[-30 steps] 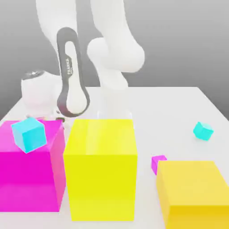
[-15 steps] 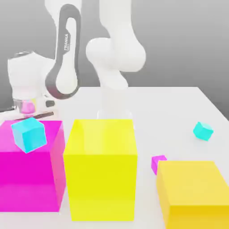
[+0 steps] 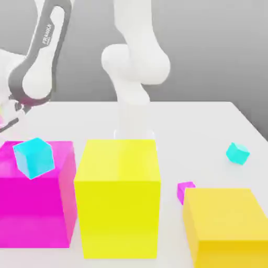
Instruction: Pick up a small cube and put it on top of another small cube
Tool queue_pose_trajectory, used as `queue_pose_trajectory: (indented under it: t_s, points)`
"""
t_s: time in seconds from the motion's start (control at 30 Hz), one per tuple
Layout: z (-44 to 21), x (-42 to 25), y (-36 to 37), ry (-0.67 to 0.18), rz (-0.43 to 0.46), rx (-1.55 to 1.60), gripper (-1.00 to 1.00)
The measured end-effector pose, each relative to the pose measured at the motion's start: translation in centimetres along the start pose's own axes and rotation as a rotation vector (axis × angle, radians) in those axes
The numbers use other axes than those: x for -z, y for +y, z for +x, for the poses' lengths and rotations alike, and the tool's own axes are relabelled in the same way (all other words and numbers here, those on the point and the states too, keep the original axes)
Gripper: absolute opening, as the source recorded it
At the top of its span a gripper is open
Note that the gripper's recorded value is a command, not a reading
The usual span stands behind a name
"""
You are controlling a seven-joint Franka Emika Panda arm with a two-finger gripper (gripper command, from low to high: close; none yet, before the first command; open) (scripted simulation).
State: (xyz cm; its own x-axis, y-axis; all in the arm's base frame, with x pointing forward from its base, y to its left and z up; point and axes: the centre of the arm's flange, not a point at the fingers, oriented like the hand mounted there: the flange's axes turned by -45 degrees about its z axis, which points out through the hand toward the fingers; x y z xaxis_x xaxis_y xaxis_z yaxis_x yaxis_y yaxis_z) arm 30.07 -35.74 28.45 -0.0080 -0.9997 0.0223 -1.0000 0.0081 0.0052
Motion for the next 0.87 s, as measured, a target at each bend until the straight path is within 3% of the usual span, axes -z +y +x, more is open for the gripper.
queue_pose_trajectory:
  t_s: [0.2, 0.47, 0.6, 0.73, 0.77, 0.87]
  points:
    - [-1.6, 9.2, -6.4, 0.065, -0.058, 0.417, -1.00]
    - [-14.5, 18.6, -11.9, 0.035, 0.013, 0.306, -1.00]
    - [-15.7, 18.3, -11.4, -0.017, 0.015, 0.130, -1.00]
    - [-14.9, 12.9, -11.0, -0.023, 0.010, 0.082, -1.00]
    - [-14.9, 12.1, -11.0, -0.024, 0.009, 0.080, 1.00]
    - [-14.9, 12.1, -11.0, -0.024, 0.009, 0.080, 1.00]
